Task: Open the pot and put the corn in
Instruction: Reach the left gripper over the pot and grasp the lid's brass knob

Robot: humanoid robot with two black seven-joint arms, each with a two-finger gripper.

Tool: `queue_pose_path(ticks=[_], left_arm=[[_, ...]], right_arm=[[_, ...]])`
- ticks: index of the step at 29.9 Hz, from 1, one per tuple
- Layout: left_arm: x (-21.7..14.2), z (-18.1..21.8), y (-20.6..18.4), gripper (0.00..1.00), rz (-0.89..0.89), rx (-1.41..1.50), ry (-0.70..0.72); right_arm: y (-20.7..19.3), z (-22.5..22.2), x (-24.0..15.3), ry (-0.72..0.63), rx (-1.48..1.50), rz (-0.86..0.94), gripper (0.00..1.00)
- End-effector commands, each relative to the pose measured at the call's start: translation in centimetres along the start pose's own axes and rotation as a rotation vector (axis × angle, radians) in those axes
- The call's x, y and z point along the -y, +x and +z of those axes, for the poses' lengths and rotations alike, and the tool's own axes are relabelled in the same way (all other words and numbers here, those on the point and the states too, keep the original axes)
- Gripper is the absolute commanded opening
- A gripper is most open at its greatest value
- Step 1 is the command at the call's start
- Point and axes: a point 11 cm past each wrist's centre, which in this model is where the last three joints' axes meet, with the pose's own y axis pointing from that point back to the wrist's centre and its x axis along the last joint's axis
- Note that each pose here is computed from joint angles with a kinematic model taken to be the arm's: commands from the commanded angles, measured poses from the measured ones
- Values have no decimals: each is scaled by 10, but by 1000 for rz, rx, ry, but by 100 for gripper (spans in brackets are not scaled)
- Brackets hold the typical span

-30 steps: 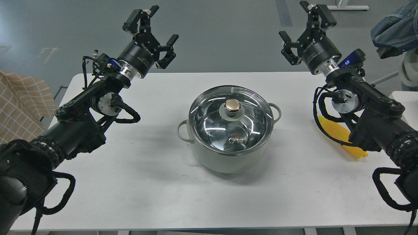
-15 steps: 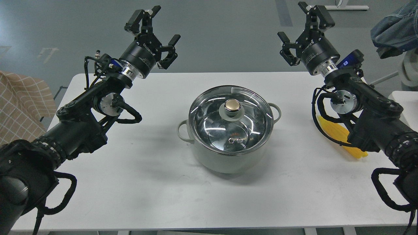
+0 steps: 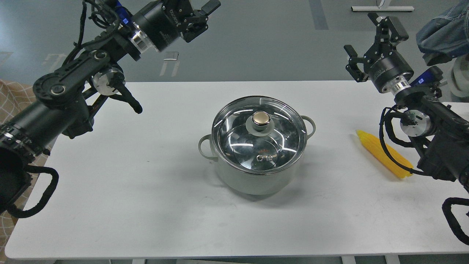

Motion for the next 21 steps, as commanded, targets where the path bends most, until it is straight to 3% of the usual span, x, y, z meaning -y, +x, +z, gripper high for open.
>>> queue_pose_path(ticks=[1,8,10,21], left_arm=[[11,22,-31,98,-139,256,8],[16,16,-82,98,-357,848,55],[10,-6,-91,98,-423,1036,104],[-9,-90,-125,98,-588,1195,231]], right_arm=[[8,0,-6,-5,-6,14,100],[8,2,-7,-6,-1,15,100],[7,2,-6,-6,0,12,100],[4,8,-7,-15,9,7,100]])
